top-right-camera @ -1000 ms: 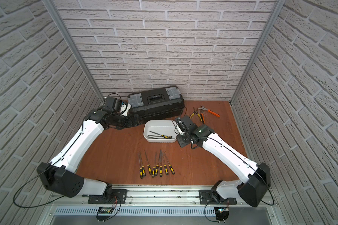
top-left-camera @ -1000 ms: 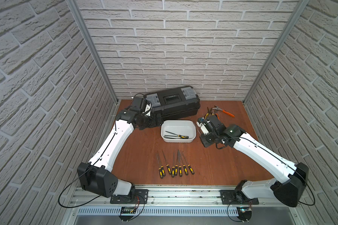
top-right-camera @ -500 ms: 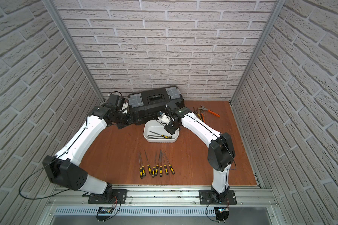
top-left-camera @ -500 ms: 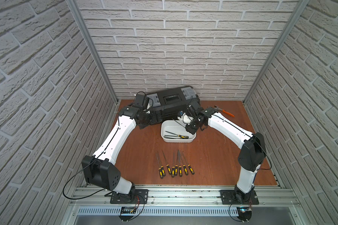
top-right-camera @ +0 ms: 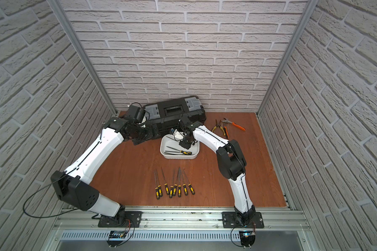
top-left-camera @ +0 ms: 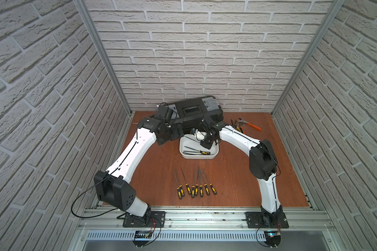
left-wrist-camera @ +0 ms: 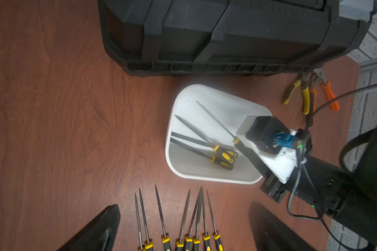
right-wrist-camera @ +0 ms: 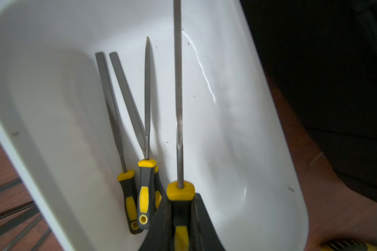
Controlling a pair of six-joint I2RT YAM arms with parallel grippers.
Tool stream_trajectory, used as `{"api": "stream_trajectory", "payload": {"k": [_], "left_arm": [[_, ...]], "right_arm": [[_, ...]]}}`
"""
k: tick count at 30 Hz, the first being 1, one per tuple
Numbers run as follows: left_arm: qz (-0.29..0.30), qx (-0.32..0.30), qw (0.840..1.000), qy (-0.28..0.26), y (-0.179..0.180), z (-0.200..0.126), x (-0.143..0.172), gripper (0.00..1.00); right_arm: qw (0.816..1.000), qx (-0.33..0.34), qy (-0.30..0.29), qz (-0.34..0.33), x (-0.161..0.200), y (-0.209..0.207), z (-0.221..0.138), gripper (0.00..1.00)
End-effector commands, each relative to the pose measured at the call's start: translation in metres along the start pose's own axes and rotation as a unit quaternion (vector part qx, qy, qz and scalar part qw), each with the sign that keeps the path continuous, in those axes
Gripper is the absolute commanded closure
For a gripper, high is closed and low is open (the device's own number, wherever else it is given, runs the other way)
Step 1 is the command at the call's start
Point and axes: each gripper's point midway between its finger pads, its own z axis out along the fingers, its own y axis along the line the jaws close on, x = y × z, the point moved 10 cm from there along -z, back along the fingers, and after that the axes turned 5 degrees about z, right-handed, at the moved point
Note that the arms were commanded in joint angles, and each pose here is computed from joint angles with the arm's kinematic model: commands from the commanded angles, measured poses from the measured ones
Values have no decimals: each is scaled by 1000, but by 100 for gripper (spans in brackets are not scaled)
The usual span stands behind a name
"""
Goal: Put the file tool into the storage box
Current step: Place the file tool in the storage box.
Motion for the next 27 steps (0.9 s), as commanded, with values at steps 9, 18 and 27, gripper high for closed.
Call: {"api": "stream_trajectory", "payload": {"k": [9, 18, 27], "left_arm": [[-6, -16, 1000, 0, -6, 9, -8, 2], [7, -17, 1000, 7, -12, 13, -18, 2], [7, -15, 1000, 6, -11, 15, -11, 2]], "right_arm": [[999, -1, -10, -50, -4, -1, 19, 92], [999, -18, 3, -33, -3, 5, 32, 82], [1000, -16, -11, -13, -8, 6, 17, 63]]}}
